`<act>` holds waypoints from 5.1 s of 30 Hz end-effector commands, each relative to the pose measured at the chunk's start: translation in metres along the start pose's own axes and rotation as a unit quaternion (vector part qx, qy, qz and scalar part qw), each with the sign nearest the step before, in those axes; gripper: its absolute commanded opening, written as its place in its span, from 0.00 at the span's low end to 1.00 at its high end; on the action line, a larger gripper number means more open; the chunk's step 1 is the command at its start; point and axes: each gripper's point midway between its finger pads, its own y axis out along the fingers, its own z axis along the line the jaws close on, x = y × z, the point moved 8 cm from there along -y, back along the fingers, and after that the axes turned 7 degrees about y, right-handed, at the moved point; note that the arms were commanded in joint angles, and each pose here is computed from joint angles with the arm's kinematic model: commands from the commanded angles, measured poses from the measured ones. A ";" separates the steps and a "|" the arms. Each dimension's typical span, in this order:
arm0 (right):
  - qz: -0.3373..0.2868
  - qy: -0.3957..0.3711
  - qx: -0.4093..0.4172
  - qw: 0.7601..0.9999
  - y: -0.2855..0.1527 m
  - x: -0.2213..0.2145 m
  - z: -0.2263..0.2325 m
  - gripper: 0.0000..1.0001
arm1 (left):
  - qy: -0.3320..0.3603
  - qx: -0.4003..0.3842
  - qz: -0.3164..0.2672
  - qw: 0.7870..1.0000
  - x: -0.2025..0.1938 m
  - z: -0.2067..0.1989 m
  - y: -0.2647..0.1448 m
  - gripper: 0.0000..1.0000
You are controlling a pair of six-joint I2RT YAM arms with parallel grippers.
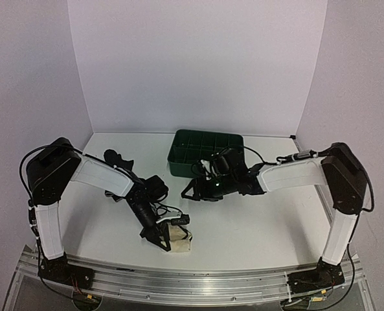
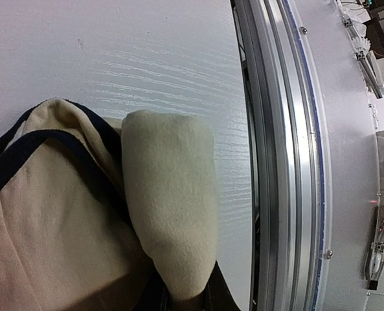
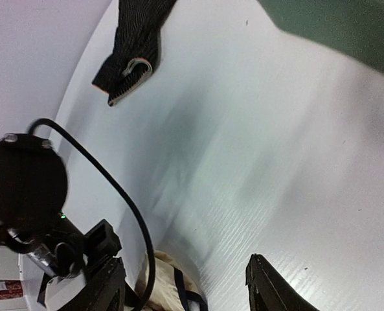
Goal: Roll the underwear
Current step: Roll the underwear to the center of the board.
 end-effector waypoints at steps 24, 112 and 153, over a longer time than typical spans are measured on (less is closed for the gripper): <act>0.062 -0.640 -0.106 0.759 0.026 -0.150 0.061 0.61 | -0.137 -0.070 0.040 0.987 -0.025 0.032 0.013 0.00; 0.020 -0.421 -0.054 0.905 -0.081 -0.110 0.010 0.76 | 0.027 0.009 0.059 0.998 -0.009 -0.005 0.006 0.00; 0.208 -0.467 -0.079 0.856 0.038 -0.176 0.010 0.00 | 0.002 0.059 -0.073 0.996 0.010 0.009 -0.064 0.69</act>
